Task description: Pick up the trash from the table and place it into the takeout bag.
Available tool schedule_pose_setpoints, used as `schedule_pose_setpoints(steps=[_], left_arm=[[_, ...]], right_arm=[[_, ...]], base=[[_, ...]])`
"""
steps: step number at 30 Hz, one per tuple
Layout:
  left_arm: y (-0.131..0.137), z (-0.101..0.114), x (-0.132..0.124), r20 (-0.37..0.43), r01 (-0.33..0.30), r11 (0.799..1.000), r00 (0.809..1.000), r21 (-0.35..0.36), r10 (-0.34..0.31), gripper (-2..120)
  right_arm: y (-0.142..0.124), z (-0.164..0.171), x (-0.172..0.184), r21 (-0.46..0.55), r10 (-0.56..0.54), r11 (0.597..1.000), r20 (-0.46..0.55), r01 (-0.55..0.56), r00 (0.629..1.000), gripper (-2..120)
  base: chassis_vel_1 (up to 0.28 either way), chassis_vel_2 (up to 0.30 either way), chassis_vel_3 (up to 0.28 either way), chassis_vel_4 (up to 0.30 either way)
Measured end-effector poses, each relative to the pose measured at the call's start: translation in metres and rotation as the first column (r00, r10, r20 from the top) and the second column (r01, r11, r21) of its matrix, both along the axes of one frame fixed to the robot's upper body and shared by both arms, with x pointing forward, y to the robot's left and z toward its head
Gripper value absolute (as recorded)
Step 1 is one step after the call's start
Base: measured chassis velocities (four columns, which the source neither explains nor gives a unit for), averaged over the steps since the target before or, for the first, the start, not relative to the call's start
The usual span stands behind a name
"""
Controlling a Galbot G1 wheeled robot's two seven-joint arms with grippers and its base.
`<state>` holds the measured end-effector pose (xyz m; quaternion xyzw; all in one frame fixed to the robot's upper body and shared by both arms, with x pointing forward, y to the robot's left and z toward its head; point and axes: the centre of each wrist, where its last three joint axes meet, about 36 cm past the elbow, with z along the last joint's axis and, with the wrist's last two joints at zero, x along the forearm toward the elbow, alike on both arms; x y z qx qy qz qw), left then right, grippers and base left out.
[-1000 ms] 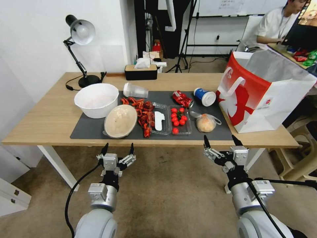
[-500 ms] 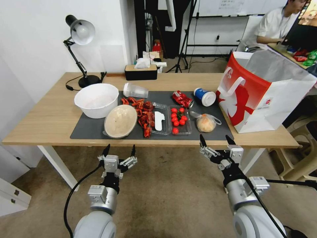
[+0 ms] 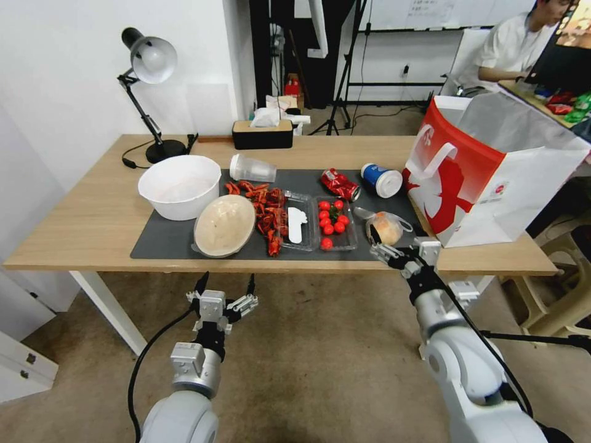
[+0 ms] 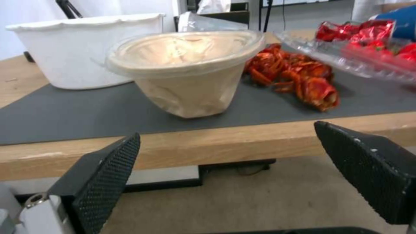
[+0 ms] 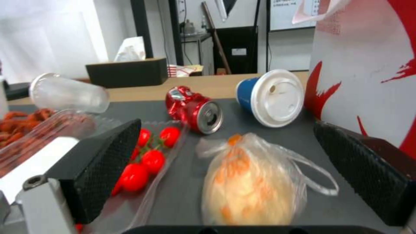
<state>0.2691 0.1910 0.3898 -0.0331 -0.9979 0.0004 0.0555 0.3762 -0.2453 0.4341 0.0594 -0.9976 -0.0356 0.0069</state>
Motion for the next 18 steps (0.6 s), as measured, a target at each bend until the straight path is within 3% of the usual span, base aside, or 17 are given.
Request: schedule_pose_setpoints(steps=[10, 18], left_arm=[[-0.002, -0.007, 0.0, -0.005, -0.001, 0.999, 1.0, 0.032, 0.001, 100], [-0.002, -0.011, -0.001, -0.016, 0.005, 0.999, 1.0, 0.035, -0.005, 100]], right_arm=[[-0.002, -0.009, 0.03, 0.031, -0.035, 0.999, -0.054, 0.036, 0.998, 100], [0.0, -0.007, 0.049, 0.015, -0.076, 0.997, -0.182, 0.08, 0.98, 100]], base=[[0.0, 0.0, 0.0, 0.0], [0.0, 0.0, 0.0, 0.0]])
